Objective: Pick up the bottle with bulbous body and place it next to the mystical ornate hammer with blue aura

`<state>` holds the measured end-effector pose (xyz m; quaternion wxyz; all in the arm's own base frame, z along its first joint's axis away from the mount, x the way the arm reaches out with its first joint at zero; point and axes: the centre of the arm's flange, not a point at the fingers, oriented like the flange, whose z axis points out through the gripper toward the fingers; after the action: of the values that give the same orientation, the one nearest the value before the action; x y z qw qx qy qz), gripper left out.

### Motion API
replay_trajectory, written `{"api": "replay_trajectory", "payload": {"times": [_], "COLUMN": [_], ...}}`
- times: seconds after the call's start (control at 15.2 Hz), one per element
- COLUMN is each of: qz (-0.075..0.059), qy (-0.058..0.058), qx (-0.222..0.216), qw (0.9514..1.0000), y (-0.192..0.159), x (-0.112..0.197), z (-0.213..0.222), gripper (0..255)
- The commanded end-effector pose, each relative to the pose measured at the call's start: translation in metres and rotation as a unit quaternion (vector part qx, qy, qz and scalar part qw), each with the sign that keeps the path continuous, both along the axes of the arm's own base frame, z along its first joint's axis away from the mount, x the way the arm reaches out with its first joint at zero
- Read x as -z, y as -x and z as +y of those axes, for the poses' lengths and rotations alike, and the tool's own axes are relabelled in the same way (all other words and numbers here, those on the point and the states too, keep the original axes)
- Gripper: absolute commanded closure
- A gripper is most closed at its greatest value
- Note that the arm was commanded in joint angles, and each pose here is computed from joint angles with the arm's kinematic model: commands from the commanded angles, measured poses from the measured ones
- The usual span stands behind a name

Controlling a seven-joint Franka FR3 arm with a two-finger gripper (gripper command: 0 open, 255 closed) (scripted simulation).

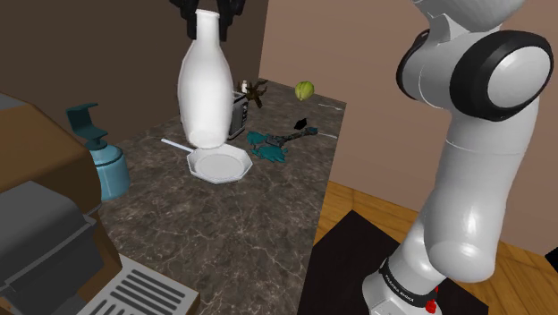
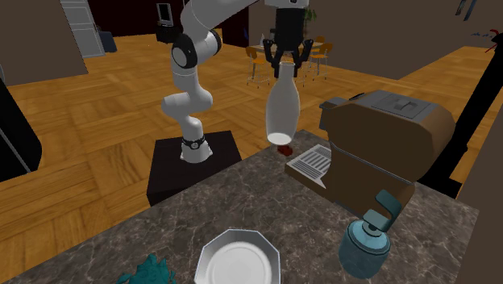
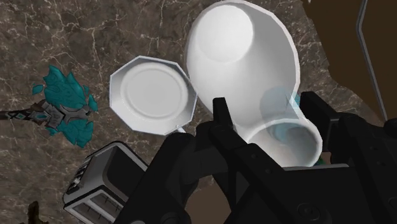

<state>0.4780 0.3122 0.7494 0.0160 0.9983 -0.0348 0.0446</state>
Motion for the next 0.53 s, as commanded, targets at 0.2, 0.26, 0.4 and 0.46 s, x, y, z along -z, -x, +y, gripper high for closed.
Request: {"api": "replay_trajectory", "payload": {"times": [0.2, 0.26, 0.4, 0.46], "qz": [0.0, 0.0, 0.0, 0.0], "qy": [-0.001, -0.001, -0.001, -0.001], "qx": [0.0, 0.0, 0.0, 0.0], "qw": [1.0, 1.0, 1.0, 1.0], "y": [0.008, 0.01, 0.014, 0.015], "x": [-0.002, -0.002, -0.002, -0.002], "z": [-0.064, -0.077, -0.104, -0.117], "gripper": [255, 255, 255, 255]}}
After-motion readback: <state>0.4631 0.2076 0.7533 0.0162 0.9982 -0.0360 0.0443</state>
